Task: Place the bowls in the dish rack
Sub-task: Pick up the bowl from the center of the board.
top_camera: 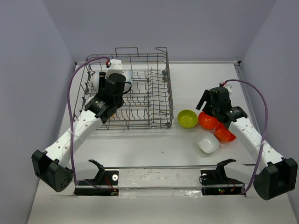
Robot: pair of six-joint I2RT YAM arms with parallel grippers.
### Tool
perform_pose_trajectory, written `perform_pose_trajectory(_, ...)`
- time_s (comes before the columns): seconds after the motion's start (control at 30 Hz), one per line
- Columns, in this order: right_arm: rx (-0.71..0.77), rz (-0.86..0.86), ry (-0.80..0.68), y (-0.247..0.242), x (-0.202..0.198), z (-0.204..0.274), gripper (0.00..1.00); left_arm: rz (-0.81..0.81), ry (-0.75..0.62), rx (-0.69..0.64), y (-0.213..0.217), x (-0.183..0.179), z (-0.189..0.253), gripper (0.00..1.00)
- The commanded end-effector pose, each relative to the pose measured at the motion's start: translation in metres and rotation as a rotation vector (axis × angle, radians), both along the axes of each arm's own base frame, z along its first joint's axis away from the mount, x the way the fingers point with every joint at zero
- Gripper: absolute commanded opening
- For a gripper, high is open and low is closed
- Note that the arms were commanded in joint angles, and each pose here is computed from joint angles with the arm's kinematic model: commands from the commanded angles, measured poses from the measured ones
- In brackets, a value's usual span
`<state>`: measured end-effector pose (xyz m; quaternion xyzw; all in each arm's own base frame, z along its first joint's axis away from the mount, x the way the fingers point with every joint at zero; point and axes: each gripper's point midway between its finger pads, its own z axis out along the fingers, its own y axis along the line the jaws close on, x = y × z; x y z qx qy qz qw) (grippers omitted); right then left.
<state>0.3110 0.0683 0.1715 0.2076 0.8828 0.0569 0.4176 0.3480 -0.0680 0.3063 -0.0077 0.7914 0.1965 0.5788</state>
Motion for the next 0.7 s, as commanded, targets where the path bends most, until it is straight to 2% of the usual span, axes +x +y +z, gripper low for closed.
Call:
perform_pose_trajectory(0.0, 0.049, -0.001, -0.047, -0.003, 0.001, 0.007, 0.83, 0.012, -0.058, -0.053, 0.002, -0.001, 0.011, 0.49)
perform_pose_trajectory(0.37, 0.072, -0.073, -0.042, -0.033, -0.008, -0.002, 0.84, 0.011, -0.049, -0.052, 0.002, 0.001, 0.007, 0.49)
perform_pose_trajectory(0.67, 0.107, -0.035, 0.008, -0.029, -0.015, -0.019, 0.81, 0.012, -0.041, -0.048, 0.001, 0.003, 0.004, 0.49)
